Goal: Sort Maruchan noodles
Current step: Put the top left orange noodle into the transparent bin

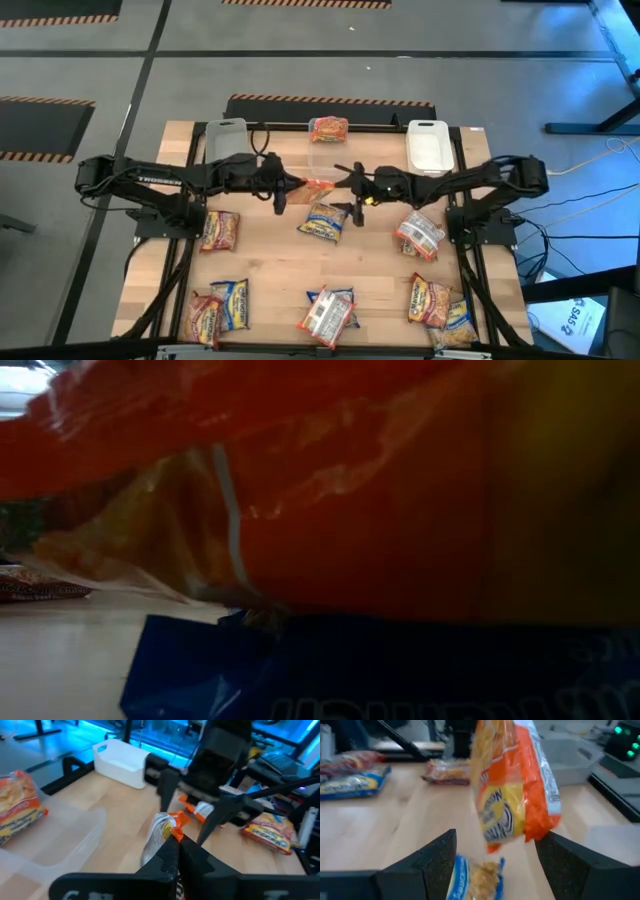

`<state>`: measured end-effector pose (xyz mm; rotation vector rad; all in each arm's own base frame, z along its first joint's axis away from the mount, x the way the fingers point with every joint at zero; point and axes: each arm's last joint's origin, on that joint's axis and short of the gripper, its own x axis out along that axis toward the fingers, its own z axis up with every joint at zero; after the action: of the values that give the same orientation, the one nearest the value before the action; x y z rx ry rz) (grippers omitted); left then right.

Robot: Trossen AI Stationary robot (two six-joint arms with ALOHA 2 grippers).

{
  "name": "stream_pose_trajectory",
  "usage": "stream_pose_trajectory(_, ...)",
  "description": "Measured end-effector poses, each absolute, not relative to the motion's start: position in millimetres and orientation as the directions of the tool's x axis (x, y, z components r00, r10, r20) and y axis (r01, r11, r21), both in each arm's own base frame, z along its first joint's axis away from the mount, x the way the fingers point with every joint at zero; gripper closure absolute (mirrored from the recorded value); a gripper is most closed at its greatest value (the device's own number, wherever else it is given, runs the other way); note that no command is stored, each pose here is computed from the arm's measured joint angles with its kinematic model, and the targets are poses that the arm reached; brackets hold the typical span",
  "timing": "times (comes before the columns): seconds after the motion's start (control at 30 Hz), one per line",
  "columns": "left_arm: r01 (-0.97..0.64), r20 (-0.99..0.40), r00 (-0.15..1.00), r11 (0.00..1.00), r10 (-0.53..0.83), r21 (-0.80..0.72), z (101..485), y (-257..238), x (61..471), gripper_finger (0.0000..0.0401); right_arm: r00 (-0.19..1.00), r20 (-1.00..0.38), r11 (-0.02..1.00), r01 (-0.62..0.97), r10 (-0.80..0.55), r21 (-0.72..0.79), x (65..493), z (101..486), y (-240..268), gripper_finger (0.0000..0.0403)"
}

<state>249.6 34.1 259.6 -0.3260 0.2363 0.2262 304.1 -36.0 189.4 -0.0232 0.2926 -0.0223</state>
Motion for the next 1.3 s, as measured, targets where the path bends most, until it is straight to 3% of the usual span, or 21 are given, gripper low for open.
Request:
stream_pose_trajectory(0.17, -0.222, -0.244, 0.958, 0.93, 0.152, -0.294, 262, 32, 250, 0.0401, 0.977, -0.212, 0.999, 0.029, -0.036, -0.034, 313, 182, -40, 0.0146)
stream_pose_trajectory(0.4, -0.162, -0.205, 0.973, 0.944, 0.105, -0.288, 265, 23, 252, 0.0401, 0.968, -0.236, 0.997, 0.077, -0.081, -0.029, 315, 171, -55, 0.0146)
stream_pose_trajectory(0.63, -0.168, -0.179, 0.976, 0.951, 0.124, -0.26, 268, 21, 253, 0.0401, 0.983, -0.118, 0.99, -0.139, 0.139, 0.005, 317, 182, -46, 0.0146)
stream_pose_trajectory(1.13, -0.145, -0.116, 0.986, 0.965, 0.122, -0.217, 274, 21, 254, 0.0401, 0.99, -0.01, 0.989, -0.144, 0.144, -0.03, 327, 192, -45, 0.0146)
stream_pose_trajectory(1.3, -0.146, -0.116, 0.986, 0.966, 0.123, -0.216, 274, 21, 254, 0.0401, 0.989, 0.032, 0.989, -0.142, 0.143, -0.046, 327, 197, -45, 0.0183)
